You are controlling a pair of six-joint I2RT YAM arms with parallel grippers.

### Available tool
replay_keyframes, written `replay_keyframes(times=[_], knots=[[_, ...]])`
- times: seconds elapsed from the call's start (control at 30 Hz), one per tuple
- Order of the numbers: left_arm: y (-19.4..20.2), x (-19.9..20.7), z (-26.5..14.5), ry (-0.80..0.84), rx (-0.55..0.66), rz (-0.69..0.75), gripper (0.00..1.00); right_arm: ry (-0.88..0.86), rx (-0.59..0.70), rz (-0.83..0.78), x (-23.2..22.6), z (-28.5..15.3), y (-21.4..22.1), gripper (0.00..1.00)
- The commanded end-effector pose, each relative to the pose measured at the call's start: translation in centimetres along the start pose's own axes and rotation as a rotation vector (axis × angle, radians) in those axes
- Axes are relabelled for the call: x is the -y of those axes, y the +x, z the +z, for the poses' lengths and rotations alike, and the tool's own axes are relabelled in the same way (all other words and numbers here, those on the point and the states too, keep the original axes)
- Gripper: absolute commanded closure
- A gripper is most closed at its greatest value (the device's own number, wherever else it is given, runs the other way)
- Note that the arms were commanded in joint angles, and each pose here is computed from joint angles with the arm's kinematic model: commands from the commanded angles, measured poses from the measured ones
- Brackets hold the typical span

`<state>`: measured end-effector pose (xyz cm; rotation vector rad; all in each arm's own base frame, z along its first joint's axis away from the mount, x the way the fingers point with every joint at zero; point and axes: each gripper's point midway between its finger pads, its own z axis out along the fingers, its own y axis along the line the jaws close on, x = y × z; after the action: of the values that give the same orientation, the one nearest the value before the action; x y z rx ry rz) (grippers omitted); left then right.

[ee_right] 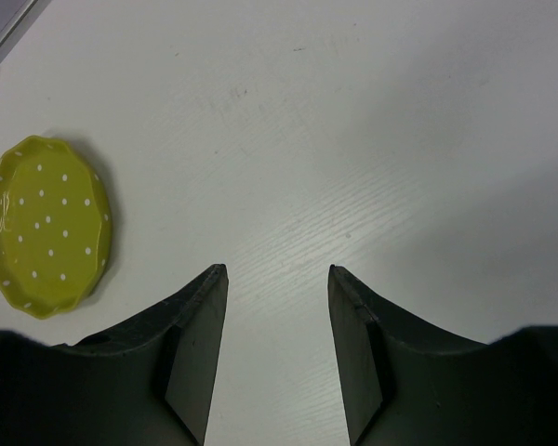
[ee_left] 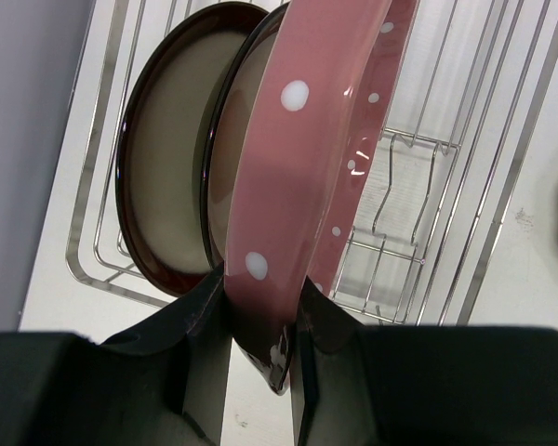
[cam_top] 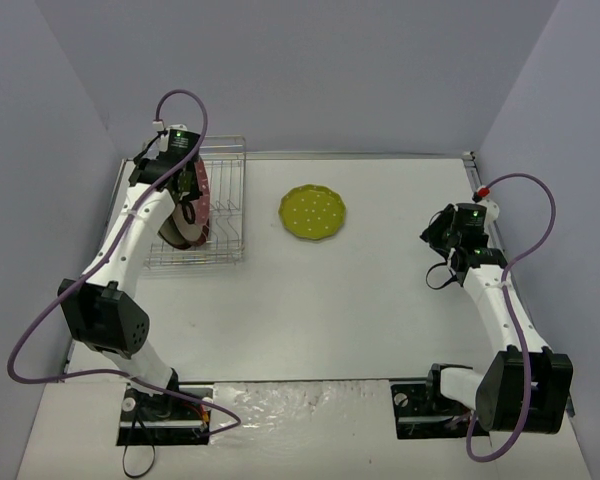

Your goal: Load the plates into the dish rack

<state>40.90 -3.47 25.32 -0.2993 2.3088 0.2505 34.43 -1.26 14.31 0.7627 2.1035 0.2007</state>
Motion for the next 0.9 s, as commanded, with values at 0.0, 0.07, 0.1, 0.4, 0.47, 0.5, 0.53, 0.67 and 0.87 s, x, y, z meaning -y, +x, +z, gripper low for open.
replay_keyframes(times=[0.0, 0.07, 0.1, 0.4, 0.47, 0.5, 0.53, 0.67, 0.87], knots=[[-6.1, -0.7, -2.7, 0.026, 0.217, -0.117, 1.0, -0.038, 0.046, 0.0, -1.1, 0.0, -1.2, 0.56], [-6.0, -0.8, -2.5, 0.022, 0.214, -0.119, 1.0, -0.037, 0.046, 0.001, -1.1, 0.1, -1.2, 0.56], [-6.0, -0.7, -2.4, 0.023, 0.212, -0.117, 1.0, -0.036, 0.046, 0.001, -1.1, 0.1, -1.2, 0.56], [-5.8, -0.9, -1.6, 0.01, 0.199, -0.108, 1.0, -0.036, 0.045, 0.0, -1.2, 0.2, -1.3, 0.56], [-5.8, -1.1, -1.5, -0.001, 0.201, -0.107, 1.0, -0.034, 0.044, 0.0, -1.2, 0.2, -1.3, 0.56], [-5.8, -1.1, -1.4, -0.007, 0.2, -0.104, 1.0, -0.034, 0.045, 0.0, -1.2, 0.3, -1.3, 0.56], [-5.8, -1.3, -1.4, -0.014, 0.2, -0.099, 1.0, -0.035, 0.044, 0.0, -1.2, 0.3, -1.3, 0.56], [-5.7, -1.6, -1.0, -0.04, 0.196, -0.082, 1.0, -0.032, 0.043, -0.002, -1.2, 0.3, -1.2, 0.56], [-5.3, -1.9, -0.5, -0.063, 0.187, -0.067, 1.0, -0.03, 0.033, -0.003, -1.1, 0.4, -0.9, 0.56]])
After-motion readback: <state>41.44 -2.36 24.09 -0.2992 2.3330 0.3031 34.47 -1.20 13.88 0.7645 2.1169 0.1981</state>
